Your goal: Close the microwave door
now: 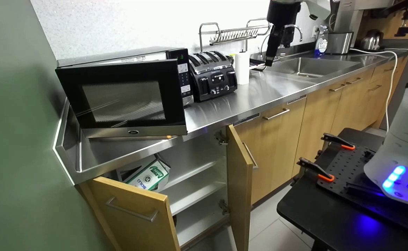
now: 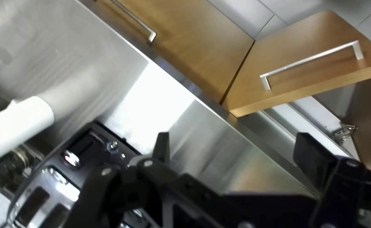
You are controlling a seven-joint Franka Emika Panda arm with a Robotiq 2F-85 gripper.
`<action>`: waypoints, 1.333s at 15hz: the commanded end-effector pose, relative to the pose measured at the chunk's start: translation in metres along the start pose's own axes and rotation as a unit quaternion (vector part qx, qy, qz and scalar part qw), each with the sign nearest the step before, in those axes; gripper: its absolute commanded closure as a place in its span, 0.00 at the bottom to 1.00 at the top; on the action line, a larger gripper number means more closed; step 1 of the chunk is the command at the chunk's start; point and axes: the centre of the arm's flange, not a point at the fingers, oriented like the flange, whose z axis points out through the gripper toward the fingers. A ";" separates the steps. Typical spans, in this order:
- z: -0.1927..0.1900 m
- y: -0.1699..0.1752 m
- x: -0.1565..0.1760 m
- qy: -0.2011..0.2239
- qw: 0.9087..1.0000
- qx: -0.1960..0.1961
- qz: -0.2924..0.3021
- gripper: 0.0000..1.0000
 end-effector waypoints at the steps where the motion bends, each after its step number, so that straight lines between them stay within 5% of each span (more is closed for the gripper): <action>1: -0.038 -0.038 0.027 0.040 0.995 -0.019 -0.093 0.00; 2: -0.024 -0.030 0.013 0.028 0.998 -0.012 -0.050 0.00; 10: -0.044 -0.054 0.039 0.062 0.992 -0.018 -0.106 0.00; 14: -0.081 -0.099 0.108 0.081 0.973 -0.047 -0.211 0.00; 20: -0.082 -0.180 0.201 0.068 0.925 -0.149 -0.342 0.00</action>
